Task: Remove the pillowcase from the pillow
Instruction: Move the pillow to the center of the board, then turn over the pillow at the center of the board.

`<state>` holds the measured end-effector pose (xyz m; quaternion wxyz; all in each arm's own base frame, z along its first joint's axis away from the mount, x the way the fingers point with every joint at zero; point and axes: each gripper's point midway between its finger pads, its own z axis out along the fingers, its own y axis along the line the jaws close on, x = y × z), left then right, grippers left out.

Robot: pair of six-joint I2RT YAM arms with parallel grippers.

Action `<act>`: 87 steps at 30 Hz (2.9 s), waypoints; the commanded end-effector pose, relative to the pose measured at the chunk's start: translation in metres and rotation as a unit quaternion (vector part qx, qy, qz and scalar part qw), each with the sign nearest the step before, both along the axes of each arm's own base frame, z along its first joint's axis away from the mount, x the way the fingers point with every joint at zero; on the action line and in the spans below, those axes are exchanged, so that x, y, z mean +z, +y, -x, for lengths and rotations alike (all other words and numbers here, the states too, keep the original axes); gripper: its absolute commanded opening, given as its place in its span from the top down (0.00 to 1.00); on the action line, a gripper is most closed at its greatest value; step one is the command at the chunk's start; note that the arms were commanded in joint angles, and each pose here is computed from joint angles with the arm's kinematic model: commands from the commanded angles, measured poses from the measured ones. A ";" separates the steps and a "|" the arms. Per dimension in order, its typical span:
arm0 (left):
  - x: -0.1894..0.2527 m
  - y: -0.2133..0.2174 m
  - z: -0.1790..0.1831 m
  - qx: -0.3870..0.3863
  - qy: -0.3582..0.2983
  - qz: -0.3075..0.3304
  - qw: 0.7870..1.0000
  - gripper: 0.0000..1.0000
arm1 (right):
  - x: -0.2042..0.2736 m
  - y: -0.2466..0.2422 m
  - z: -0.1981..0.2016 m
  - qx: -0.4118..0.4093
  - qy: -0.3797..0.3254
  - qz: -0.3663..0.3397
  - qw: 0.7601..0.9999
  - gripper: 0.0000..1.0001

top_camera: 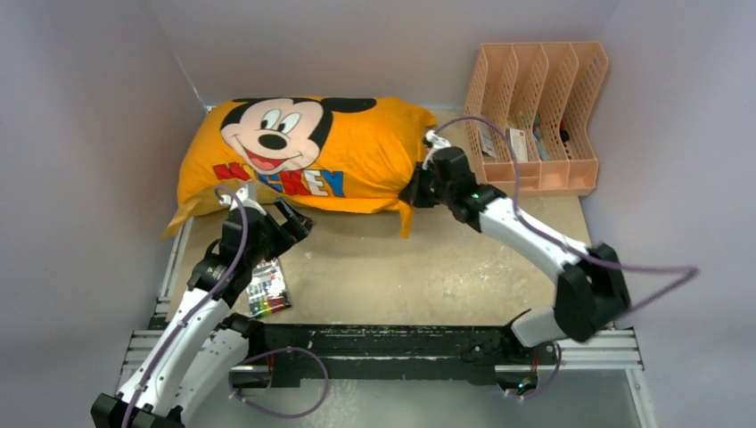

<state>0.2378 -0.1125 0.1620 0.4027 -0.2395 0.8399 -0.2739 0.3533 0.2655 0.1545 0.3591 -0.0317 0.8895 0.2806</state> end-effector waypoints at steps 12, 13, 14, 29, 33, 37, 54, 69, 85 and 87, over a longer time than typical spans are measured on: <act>0.151 0.073 -0.054 0.132 -0.121 -0.189 0.965 0.03 | 0.050 -0.134 0.086 -0.159 -0.032 0.077 0.984 0.28; 0.156 0.082 -0.057 0.149 -0.107 -0.213 0.960 0.03 | 0.066 -0.133 0.083 -0.160 -0.050 0.066 0.984 0.25; 0.157 0.093 -0.060 0.166 -0.085 -0.247 0.951 0.03 | 0.084 -0.130 0.082 -0.154 -0.073 0.049 0.984 0.20; 0.085 0.180 -0.199 0.151 0.002 -0.101 0.983 0.01 | 0.180 -0.012 0.022 0.019 -0.125 0.018 0.992 0.03; 0.035 0.142 -0.204 0.059 0.030 -0.021 0.998 0.01 | 0.045 -0.014 0.004 0.022 0.014 0.163 0.986 0.02; 0.028 0.146 -0.202 0.063 0.017 -0.029 0.997 0.01 | -0.099 -0.051 0.038 -0.020 0.125 0.237 0.963 0.26; 0.051 0.137 -0.274 -0.019 -0.041 0.084 0.995 0.01 | -0.211 -0.075 0.155 -0.034 0.244 0.169 0.954 0.60; 0.221 0.042 -0.210 -0.164 -0.259 0.074 0.949 1.00 | -0.111 0.000 0.064 0.017 0.161 0.121 0.979 0.46; 0.275 -0.031 -0.064 -0.264 -0.347 0.012 0.900 1.00 | 0.037 0.045 -0.065 -0.029 0.001 0.079 0.996 0.20; 0.250 -0.042 -0.055 -0.267 -0.341 0.002 0.901 1.00 | 0.034 0.040 -0.046 -0.023 0.003 0.052 0.998 0.17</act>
